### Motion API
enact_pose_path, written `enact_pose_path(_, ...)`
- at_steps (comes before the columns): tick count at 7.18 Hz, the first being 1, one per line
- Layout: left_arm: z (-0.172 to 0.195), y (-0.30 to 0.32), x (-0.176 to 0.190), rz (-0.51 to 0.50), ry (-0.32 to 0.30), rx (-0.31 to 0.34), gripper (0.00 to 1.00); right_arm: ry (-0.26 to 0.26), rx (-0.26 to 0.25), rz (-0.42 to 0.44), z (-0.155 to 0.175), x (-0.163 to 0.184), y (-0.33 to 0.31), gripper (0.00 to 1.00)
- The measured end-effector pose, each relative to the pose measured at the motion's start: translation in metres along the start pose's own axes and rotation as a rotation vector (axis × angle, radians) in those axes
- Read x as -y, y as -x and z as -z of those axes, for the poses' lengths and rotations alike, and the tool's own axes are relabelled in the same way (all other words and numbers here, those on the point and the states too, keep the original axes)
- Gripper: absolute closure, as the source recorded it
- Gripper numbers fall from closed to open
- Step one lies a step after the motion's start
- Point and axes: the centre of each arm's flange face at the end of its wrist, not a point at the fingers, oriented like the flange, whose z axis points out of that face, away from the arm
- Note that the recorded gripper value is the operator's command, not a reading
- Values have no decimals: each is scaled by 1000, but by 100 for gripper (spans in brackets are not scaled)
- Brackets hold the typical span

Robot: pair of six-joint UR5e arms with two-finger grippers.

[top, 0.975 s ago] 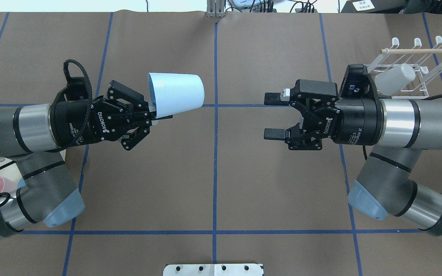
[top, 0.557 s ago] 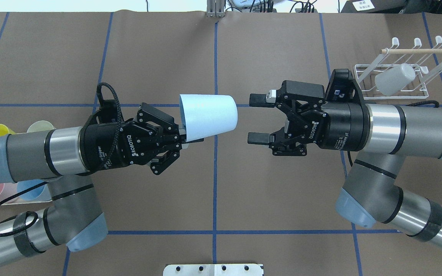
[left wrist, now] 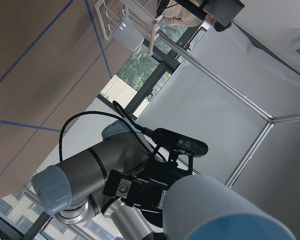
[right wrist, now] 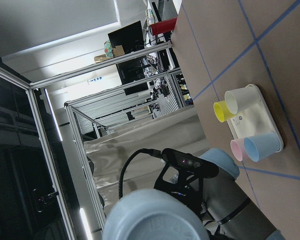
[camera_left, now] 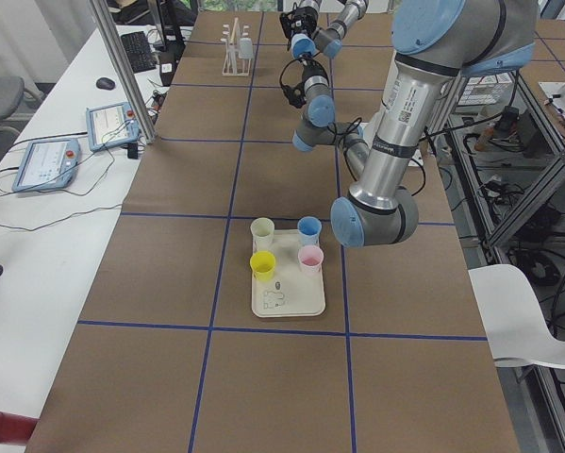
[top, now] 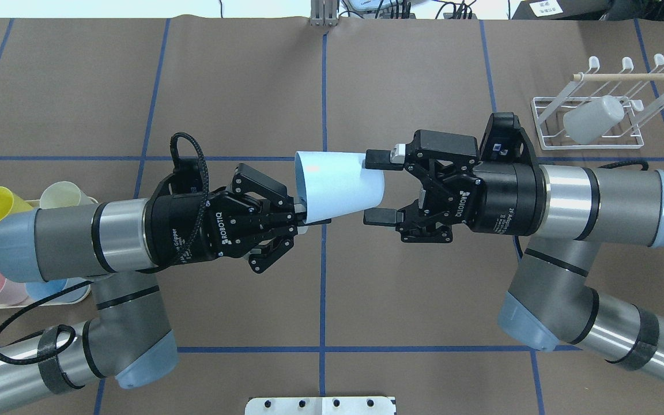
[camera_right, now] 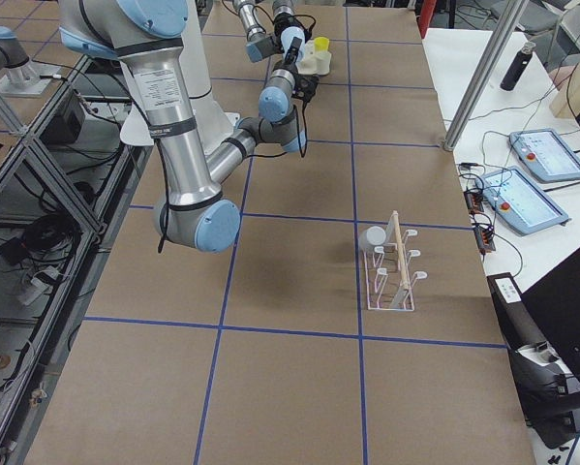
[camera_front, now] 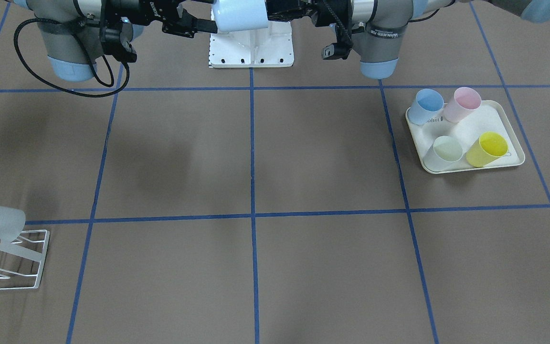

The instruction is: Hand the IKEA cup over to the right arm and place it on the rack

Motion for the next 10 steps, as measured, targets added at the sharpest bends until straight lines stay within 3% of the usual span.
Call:
enact_pose_path(1,-5,1,-2,3,-1,4,100,-7,8,-6,-2,-2,-2,47)
enact_pose_path(2,-8,2,-2,6,-3,10,75,-11,15,-10,-4,-3,-3,72)
enact_pose_path(3,-10,3,-3,7,-3,12,30,-13,18,-11,-4,-3,-4,96)
enact_pose_path(5,-11,3,-3,3,-6,13,0,-14,21,-10,-5,-4,-4,100)
enact_pose_path(7,-4,-5,2,-22,-22,9,0,-28,34,1,0,-1,0,100)
enact_pose_path(8,11,-18,15,-65,-60,4,0,-70,38,20,9,10,4,100)
enact_pose_path(9,34,-32,36,-121,-124,16,0,-139,15,72,28,30,3,100)
enact_pose_path(10,64,-46,58,-198,-194,70,0,-228,-47,164,57,55,-5,100)
